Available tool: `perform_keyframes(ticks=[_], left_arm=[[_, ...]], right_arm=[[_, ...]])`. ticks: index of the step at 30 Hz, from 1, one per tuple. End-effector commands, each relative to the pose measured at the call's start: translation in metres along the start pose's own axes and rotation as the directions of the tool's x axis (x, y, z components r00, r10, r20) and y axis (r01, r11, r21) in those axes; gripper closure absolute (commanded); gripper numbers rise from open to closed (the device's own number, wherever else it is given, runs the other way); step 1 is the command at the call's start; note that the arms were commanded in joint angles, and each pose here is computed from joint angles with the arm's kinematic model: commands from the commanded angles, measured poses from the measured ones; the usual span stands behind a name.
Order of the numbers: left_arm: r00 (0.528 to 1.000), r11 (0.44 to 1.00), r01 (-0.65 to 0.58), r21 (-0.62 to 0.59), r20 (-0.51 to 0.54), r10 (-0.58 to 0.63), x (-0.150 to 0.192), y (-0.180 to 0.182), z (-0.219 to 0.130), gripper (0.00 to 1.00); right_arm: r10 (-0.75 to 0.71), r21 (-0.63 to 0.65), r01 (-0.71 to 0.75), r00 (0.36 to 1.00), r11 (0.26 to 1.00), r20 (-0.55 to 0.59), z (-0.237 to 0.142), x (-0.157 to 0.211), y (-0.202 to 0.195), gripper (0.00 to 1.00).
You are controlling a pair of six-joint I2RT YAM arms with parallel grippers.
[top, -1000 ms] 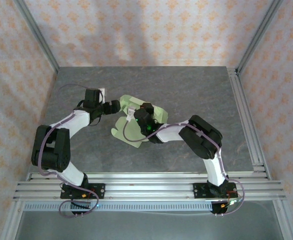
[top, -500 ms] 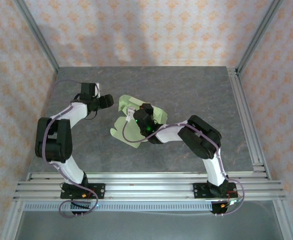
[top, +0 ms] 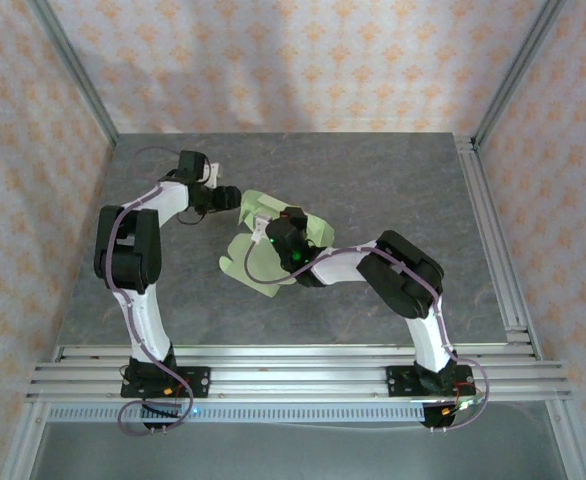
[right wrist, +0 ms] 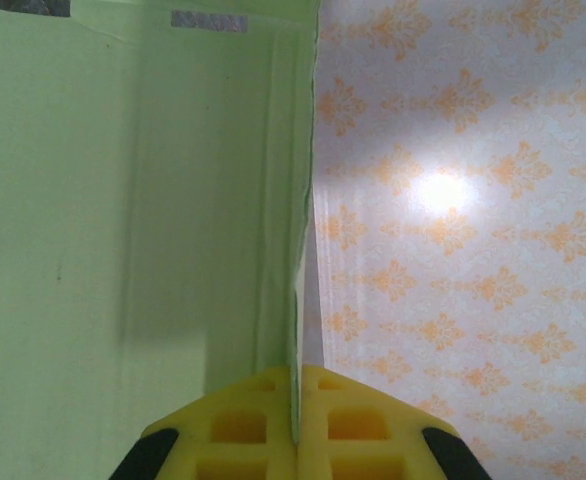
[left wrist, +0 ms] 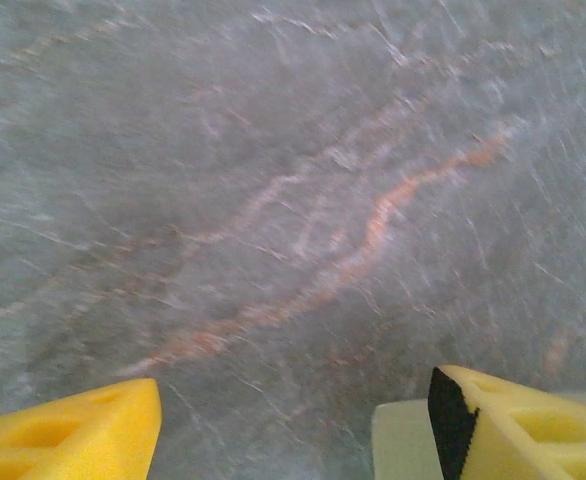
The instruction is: Fold the paper box
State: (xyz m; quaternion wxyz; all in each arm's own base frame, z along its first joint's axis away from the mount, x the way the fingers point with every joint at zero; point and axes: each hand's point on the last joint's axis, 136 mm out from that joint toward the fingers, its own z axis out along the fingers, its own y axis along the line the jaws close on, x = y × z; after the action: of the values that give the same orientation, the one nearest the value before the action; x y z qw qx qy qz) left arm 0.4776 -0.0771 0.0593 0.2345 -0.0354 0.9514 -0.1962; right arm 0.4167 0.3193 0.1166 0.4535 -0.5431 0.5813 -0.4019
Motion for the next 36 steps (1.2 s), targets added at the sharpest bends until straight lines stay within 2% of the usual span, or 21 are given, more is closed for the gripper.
perform_keyframes(ticks=[1,10,17,25,36], left_arm=[[0.997,0.996,-0.065,0.065,-0.03,0.067,0.007,-0.018,-0.006,0.27],[0.996,0.992,-0.086,0.091,-0.02,0.088,0.015,-0.024,-0.015,0.24],[0.992,0.978,-0.122,0.171,0.008,0.122,0.015,-0.04,-0.025,0.23],[0.987,0.959,-0.153,0.239,-0.007,0.159,0.024,-0.052,-0.027,0.24],[0.975,0.945,-0.193,0.263,-0.053,0.214,0.037,-0.06,-0.026,0.24]], right_arm=[[0.013,-0.007,-0.013,1.0,1.0,0.003,-0.004,-0.004,-0.01,1.0],[0.015,-0.01,-0.015,1.0,1.0,0.002,0.0,-0.006,-0.009,1.0],[0.018,-0.011,-0.018,1.0,1.0,0.001,0.001,-0.005,-0.009,1.0],[0.015,-0.004,-0.015,1.0,1.0,0.012,0.001,-0.007,-0.01,1.0],[0.043,-0.027,-0.043,0.999,0.999,0.014,0.005,-0.007,-0.011,1.0]])
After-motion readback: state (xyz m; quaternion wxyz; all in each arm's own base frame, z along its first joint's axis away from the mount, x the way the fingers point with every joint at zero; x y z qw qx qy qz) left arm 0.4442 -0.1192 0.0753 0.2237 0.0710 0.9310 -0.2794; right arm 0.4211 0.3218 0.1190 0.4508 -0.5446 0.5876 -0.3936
